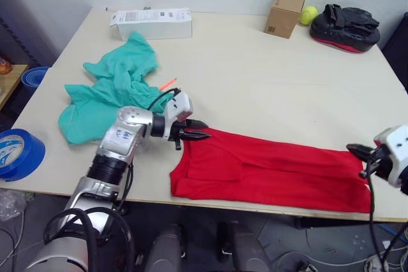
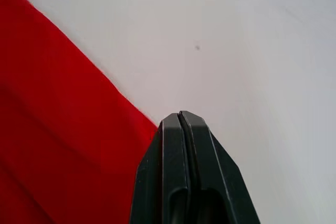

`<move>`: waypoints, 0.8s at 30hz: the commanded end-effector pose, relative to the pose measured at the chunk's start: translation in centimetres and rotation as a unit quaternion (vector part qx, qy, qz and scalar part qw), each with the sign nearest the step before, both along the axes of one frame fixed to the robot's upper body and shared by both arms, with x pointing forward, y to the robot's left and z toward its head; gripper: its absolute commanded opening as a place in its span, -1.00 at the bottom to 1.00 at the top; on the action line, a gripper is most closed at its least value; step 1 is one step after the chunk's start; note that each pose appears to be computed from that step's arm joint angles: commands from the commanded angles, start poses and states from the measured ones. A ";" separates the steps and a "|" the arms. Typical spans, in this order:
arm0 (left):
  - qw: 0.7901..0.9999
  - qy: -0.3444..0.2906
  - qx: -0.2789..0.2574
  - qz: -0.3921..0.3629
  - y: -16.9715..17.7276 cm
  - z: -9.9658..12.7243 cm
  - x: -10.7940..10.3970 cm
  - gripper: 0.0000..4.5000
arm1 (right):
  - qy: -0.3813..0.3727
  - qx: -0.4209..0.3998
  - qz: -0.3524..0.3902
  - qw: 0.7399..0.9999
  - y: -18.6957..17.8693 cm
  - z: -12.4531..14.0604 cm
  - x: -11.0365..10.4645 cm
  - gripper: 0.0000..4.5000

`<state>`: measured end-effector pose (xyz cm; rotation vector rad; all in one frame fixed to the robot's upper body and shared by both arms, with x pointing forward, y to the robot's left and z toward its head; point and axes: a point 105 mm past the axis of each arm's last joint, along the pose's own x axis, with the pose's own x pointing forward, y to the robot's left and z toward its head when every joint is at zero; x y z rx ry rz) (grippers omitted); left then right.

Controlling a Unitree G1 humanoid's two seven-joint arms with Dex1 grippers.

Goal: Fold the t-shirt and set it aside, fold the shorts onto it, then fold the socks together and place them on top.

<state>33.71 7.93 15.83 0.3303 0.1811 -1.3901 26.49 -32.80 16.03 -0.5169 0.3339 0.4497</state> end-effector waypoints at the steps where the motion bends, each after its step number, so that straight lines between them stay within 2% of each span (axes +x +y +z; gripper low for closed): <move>1: 0.999 -0.033 -0.017 -0.037 0.4 2.8 -1.5 0.23 | 0.006 -0.052 0.059 0.997 0.1 2.6 0.6 -0.72; 6: 0.994 -0.054 -0.032 -0.088 0.3 6.0 -3.6 0.95 | 0.058 -0.129 0.083 0.987 -1.5 3.2 2.3 0.05; 7: 0.993 -0.058 -0.033 -0.096 0.1 6.4 -4.0 1.00 | 0.069 -0.139 0.086 0.984 -1.7 3.0 2.6 0.21; 12: 0.990 -0.072 -0.041 -0.115 -0.8 7.4 -5.1 1.00 | 0.126 -0.158 0.100 0.974 -2.2 1.7 3.9 0.98; 15: 0.990 -0.072 -0.036 -0.116 -0.9 7.0 -5.5 1.00 | 0.155 -0.151 0.112 0.970 -1.7 1.1 4.4 0.98; 21: 0.992 -0.087 -0.021 -0.086 -0.5 6.4 -4.8 1.00 | 0.207 -0.150 0.130 0.958 -1.0 -0.3 4.6 0.98; 24: 0.992 -0.090 -0.017 -0.084 -0.3 6.3 -4.9 1.00 | 0.217 -0.141 0.137 0.956 -0.5 -0.9 4.8 0.73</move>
